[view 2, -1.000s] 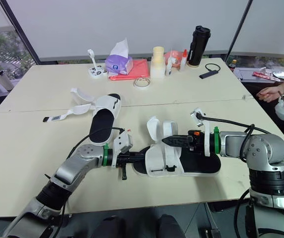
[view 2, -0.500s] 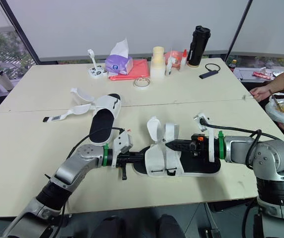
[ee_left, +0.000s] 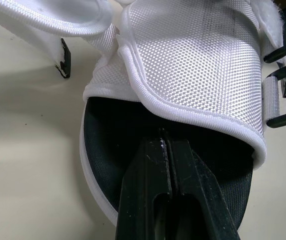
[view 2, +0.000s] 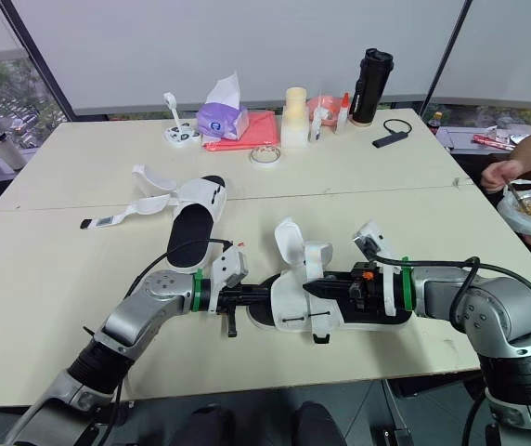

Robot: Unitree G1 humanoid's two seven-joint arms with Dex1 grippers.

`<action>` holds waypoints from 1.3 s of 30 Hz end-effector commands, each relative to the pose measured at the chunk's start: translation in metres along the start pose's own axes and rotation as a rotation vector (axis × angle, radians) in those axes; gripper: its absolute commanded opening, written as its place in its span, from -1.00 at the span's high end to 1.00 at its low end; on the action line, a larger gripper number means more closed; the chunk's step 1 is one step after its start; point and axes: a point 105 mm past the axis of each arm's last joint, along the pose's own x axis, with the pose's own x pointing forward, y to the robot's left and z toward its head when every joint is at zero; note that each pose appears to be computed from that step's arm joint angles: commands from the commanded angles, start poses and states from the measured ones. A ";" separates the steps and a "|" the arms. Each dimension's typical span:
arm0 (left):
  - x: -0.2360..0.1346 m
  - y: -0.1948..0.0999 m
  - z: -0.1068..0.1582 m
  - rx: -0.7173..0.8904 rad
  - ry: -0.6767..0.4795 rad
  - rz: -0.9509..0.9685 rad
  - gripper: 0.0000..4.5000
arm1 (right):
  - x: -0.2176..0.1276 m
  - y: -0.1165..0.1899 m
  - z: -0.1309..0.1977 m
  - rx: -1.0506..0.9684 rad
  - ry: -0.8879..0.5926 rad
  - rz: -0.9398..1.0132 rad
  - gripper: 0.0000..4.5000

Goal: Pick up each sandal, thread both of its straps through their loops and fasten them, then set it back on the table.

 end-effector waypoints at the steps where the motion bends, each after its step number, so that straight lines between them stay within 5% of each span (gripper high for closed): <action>1: -0.003 -0.001 -0.028 -0.057 0.093 0.022 1.00 | -0.023 0.000 0.013 -0.048 -0.058 -0.074 -0.52; 13: -0.001 -0.001 -0.027 -0.060 0.084 0.007 1.00 | -0.047 0.054 -0.050 0.073 0.081 -0.019 -0.52; 39: -0.001 -0.001 -0.026 -0.047 0.097 -0.003 1.00 | -0.012 0.031 -0.065 0.156 -0.021 -0.033 -0.52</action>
